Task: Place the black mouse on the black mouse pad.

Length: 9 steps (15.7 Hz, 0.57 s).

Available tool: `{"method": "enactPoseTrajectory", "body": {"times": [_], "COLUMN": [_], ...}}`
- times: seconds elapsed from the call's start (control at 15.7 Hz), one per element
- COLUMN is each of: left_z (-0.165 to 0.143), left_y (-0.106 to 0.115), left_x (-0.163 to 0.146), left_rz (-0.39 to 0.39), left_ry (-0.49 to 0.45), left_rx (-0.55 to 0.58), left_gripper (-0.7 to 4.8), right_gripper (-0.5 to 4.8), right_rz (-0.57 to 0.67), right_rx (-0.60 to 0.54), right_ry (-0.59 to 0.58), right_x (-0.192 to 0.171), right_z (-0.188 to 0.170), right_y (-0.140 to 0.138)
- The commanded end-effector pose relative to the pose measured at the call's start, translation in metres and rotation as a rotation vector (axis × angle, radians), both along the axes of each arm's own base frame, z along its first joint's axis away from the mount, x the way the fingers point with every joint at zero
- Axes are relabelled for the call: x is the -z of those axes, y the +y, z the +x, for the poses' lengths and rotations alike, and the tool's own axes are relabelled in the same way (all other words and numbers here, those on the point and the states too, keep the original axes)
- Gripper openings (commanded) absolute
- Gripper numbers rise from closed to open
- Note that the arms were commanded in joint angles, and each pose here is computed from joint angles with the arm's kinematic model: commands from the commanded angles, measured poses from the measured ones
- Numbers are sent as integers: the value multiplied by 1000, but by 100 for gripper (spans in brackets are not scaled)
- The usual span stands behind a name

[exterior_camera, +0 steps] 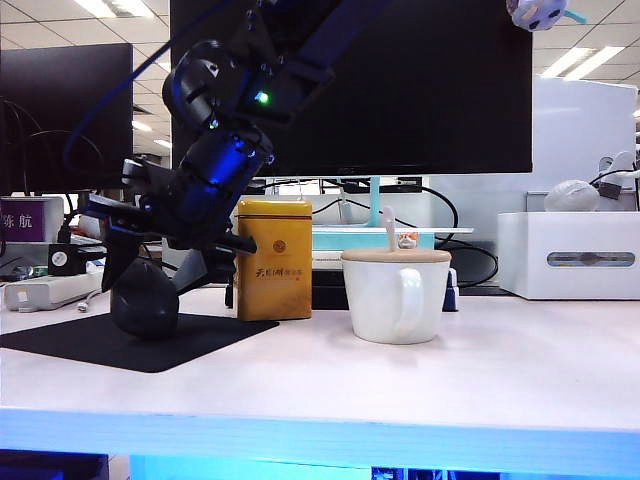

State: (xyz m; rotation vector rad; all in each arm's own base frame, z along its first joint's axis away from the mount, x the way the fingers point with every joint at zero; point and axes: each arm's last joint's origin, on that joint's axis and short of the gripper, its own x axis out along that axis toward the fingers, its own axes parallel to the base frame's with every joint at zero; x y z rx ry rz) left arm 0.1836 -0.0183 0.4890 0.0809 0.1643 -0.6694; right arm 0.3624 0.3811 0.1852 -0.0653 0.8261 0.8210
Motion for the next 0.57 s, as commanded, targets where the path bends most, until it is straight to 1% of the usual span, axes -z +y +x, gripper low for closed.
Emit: {"method": "enactPoseTrajectory", "body": {"times": [0.06,0.13,0.32,0.38,0.45,0.51,0.57], "left_z": [-2,-2,-2,-2,-2,-2,-2], "left_y": [0,0,0,0,0,0,0], "left_x": [-3,-3,-2,-2,-2,-2,-2], "left_rz": [-4,-4,-4,-4,-4,-4,-4], "left_ry": [-13,-13,-7,-7,-7,-7,-7], "left_rx": [5,5,5,5,5,5,5], "left_gripper": [-5,-5,-5,-5,-5,-5,-5], "right_gripper": [289,336,338,353,427,458,467], "right_rz": [17,24,31,35,36,32,28], "right_rx": [12,11,11,9,7,6,3], "right_ry": [-36,-42,-48,-51,-52,-50,-49], "right_x": [-4,-5,-7,-8,-8,-8,-8], "right_z": [1,1,2,2,1,0,0], "right_y": [3,3,4,4,5,5,6]}}
